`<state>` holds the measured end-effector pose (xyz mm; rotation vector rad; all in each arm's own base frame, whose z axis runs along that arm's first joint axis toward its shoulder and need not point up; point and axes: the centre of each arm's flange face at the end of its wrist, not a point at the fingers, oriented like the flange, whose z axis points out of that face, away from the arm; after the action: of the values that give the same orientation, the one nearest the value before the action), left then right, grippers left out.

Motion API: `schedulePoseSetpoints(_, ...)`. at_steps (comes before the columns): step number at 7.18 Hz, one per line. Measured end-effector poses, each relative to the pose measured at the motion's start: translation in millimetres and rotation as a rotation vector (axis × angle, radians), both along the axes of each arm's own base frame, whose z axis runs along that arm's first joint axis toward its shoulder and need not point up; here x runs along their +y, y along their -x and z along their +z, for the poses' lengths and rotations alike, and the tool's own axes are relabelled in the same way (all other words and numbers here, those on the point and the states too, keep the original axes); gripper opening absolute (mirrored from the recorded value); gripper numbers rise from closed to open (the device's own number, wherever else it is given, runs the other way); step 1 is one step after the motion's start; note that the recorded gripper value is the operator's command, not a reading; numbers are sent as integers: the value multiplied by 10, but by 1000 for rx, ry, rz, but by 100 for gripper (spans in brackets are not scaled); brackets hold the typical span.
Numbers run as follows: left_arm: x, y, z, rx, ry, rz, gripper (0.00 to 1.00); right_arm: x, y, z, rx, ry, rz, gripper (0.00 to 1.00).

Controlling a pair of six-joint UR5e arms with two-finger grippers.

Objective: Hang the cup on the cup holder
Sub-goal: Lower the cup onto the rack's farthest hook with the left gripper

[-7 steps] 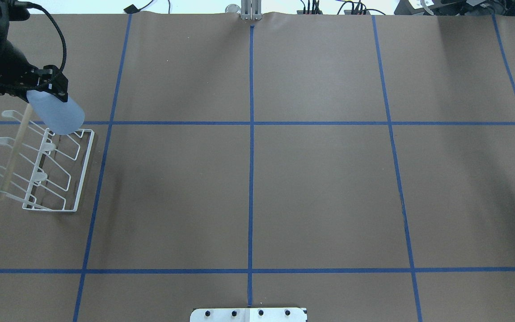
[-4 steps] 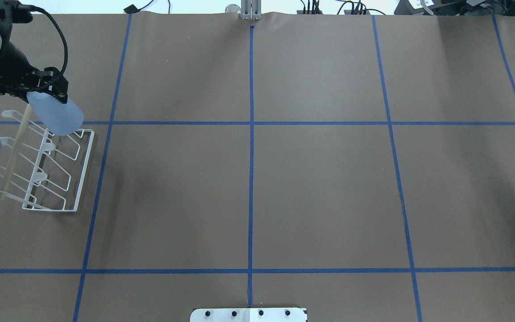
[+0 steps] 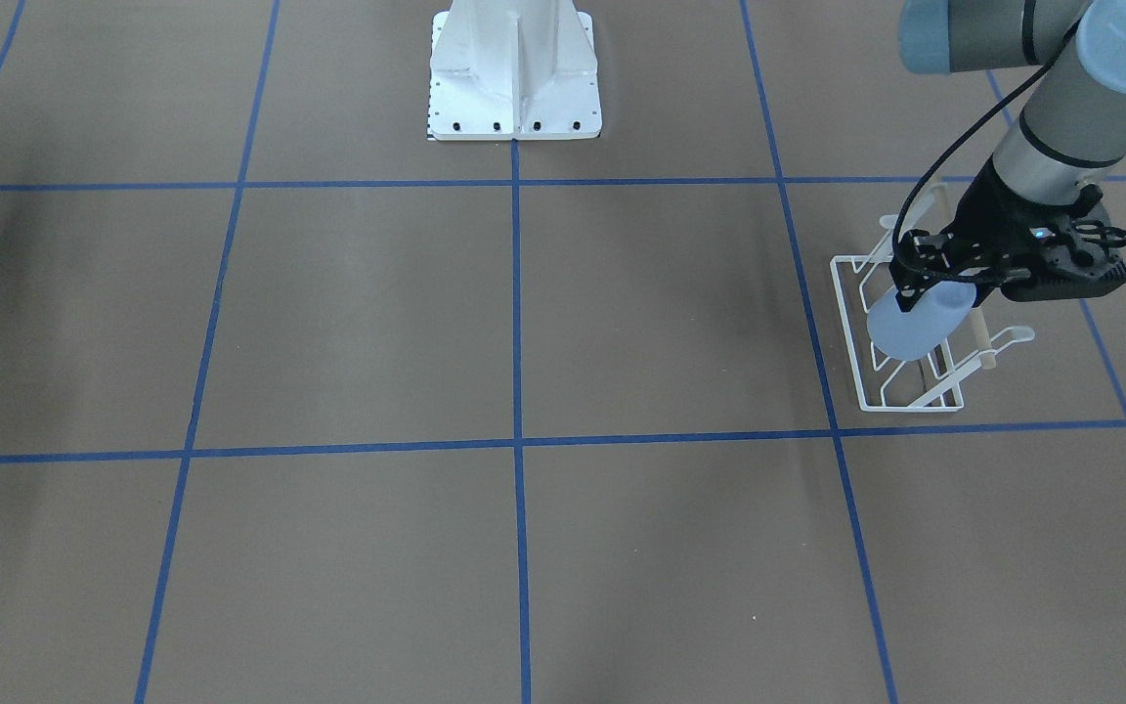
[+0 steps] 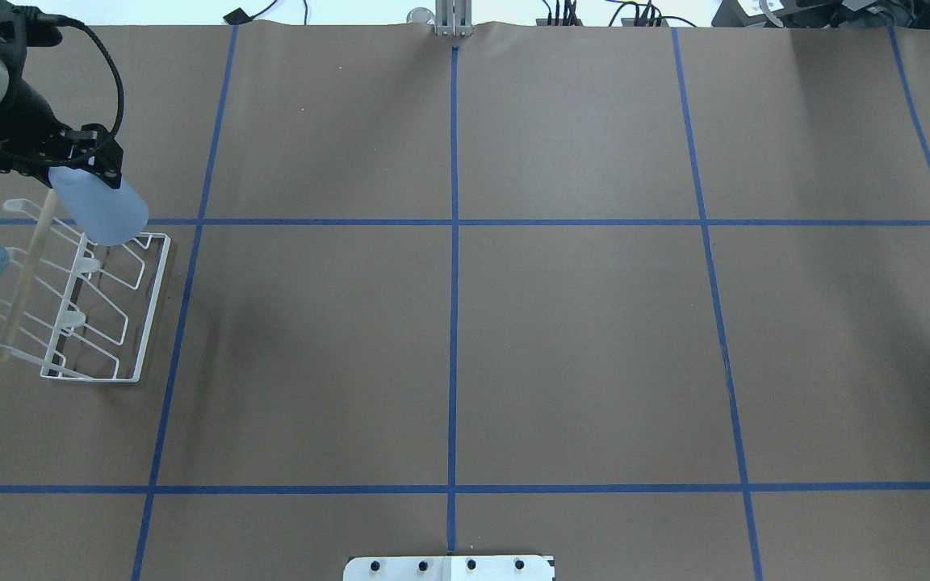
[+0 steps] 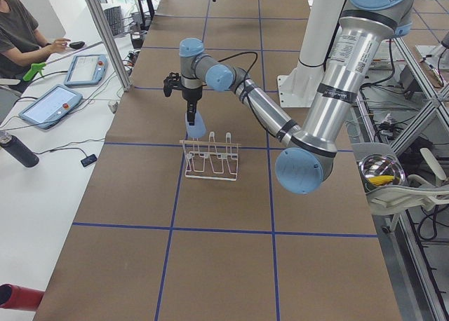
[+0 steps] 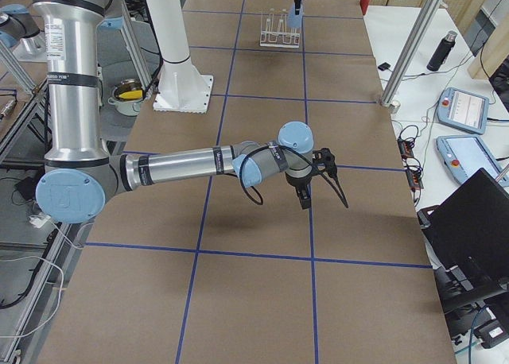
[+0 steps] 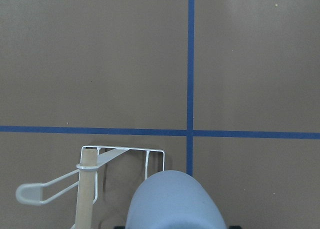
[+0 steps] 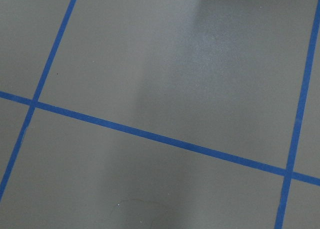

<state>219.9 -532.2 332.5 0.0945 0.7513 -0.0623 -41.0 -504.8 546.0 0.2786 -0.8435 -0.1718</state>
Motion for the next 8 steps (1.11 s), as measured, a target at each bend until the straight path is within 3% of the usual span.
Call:
schedulePoseSetpoints(4,-164,-127,262,6,11,6,0,-14,32,-21,-7,3,-3,100)
schedulePoseSetpoints(5,-183,-172,322,4,17,11,25,-14,44,-25,-10,4,-6,100)
schedulePoseSetpoints(6,-183,-215,359,8,25,20,69,-14,58,-28,-11,4,-9,100)
schedulePoseSetpoints(7,-175,-242,372,16,33,30,98,-13,63,-31,-14,5,-10,100)
schedulePoseSetpoints(8,-165,-257,381,20,37,35,98,-11,67,-33,-16,5,-12,100)
